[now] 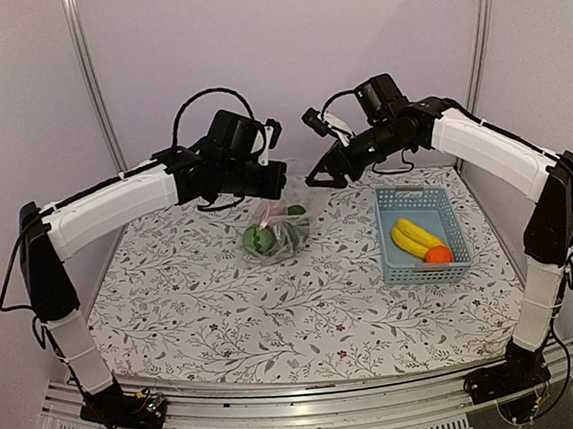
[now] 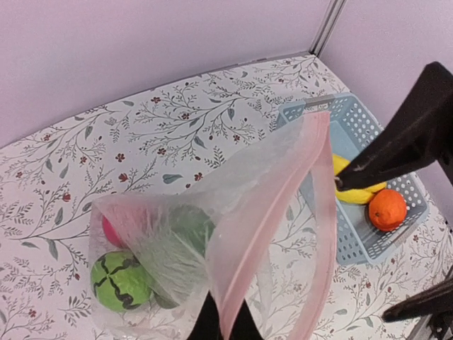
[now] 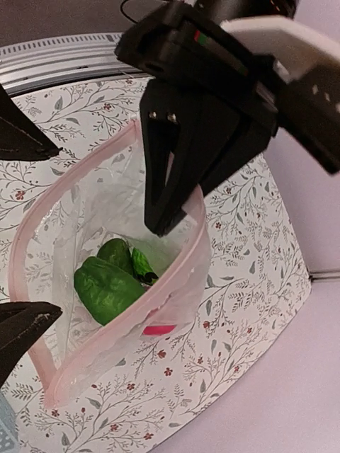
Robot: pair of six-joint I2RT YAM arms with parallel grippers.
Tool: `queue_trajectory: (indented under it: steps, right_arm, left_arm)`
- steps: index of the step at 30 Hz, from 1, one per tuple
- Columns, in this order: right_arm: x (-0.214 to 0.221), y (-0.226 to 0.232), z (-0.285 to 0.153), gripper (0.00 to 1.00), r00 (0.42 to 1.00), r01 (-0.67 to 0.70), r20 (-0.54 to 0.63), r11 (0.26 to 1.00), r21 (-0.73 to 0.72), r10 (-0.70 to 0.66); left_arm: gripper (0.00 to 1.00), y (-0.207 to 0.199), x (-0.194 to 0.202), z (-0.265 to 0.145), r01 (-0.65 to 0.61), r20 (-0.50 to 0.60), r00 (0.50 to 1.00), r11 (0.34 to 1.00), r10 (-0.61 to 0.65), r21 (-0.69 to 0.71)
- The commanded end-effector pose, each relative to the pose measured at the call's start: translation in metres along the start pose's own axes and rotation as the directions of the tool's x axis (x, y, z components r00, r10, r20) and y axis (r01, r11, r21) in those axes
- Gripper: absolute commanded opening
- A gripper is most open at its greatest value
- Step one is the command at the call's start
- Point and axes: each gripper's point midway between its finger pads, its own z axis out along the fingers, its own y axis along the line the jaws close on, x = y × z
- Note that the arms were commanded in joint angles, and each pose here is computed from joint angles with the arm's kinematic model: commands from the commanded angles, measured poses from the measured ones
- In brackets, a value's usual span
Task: Place the food in the zip-top bag and seal the zipper
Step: Place the fake vegetable in the zipper food storage bag, then adjust the zipper food storage bag at the center of the board.
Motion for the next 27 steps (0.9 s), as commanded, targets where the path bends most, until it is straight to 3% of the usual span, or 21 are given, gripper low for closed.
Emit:
queue_trajectory:
  steps: [1,7,15,22,27]
  right_arm:
    - [0.013,0.042,-0.026,0.62,0.943,0.332,0.028,0.932,-0.146,-0.331]
    - [0.037,0.045,-0.041,0.52,0.768,0.639,0.026,0.762,-0.101,-0.640]
    - [0.040,0.048,-0.010,0.58,0.627,0.771,-0.034,0.626,-0.115,-0.778]
    - [0.061,0.035,0.031,0.56,0.558,0.809,-0.130,0.572,-0.135,-0.820]
    - [0.064,0.016,0.045,0.42,0.546,0.817,-0.198,0.570,-0.093,-0.814]
  left_arm:
    - [0.00,0.003,0.003,0.004,-0.063,-0.015,0.998,0.998,0.062,-0.032]
    - [0.00,0.005,0.004,0.000,-0.114,-0.030,0.993,0.993,0.113,-0.028]
    - [0.00,0.000,0.004,-0.003,-0.115,-0.034,0.993,0.993,0.116,0.018]
    - [0.00,0.000,0.001,-0.008,-0.093,-0.026,0.995,0.994,0.094,0.051]
    - [0.00,0.004,0.002,-0.011,-0.074,-0.017,0.997,0.996,0.075,0.057]
